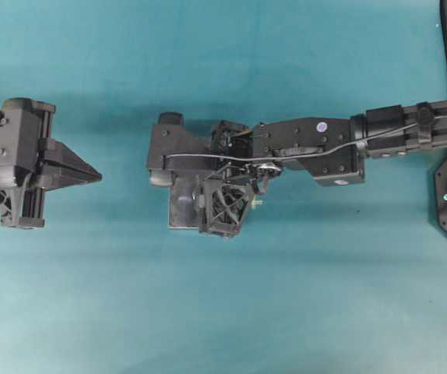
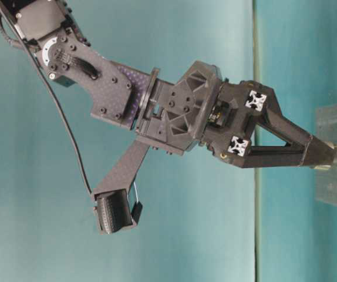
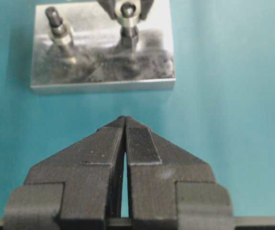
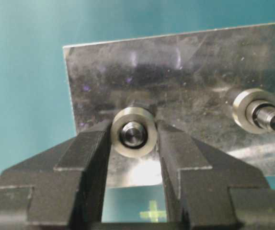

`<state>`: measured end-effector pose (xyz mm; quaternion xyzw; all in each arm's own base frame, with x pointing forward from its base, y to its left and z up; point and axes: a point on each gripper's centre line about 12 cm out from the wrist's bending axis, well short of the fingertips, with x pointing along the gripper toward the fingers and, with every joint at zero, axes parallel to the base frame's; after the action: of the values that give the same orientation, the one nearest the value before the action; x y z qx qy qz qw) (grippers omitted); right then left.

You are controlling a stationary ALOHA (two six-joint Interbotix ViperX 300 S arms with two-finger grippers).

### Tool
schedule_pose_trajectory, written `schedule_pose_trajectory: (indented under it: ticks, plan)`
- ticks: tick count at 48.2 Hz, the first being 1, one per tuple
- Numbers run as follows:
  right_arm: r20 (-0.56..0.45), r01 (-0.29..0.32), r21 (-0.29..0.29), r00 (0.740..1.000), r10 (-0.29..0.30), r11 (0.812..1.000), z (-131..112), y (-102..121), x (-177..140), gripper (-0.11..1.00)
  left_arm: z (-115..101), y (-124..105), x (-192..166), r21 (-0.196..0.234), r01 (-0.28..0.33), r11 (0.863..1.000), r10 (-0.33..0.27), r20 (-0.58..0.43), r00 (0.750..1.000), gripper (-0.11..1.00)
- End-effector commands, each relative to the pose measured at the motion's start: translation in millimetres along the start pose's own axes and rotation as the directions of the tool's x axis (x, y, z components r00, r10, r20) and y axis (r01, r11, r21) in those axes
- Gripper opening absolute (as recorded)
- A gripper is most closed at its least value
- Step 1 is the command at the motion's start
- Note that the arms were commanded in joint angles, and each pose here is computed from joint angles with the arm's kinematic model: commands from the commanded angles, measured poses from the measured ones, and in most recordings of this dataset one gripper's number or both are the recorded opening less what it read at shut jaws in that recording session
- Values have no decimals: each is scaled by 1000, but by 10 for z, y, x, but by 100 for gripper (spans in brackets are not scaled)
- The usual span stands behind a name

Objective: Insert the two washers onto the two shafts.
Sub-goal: 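Carry the washer to the lower shaft and lower it over the shaft, then open the right gripper to release the washer on the shaft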

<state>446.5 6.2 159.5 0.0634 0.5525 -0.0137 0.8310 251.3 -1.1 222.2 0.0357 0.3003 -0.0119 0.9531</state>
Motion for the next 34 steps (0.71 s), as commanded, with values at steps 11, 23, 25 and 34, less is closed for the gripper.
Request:
schedule_pose_trajectory:
  ticks: [11, 23, 25, 34]
  plan:
    - [35, -4, 8, 999, 3, 1000, 150, 0, -40, 38, 52, 1, -16, 4, -1, 1000, 1, 20, 1000, 0]
    - [-20, -30, -1, 999, 30, 1000, 112, 129, -2, 83, 48, 0, -19, 4, -1, 1000, 1, 20, 1000, 0]
    - [-20, -36, -5, 999, 36, 999, 110, 161, -15, 78, 48, 0, -19, 4, -1, 1000, 1, 20, 1000, 0]
    - [-3, -32, 4, 999, 32, 999, 138, 116, -70, 75, 42, 0, -18, 4, -1, 1000, 1, 18, 1000, 0]
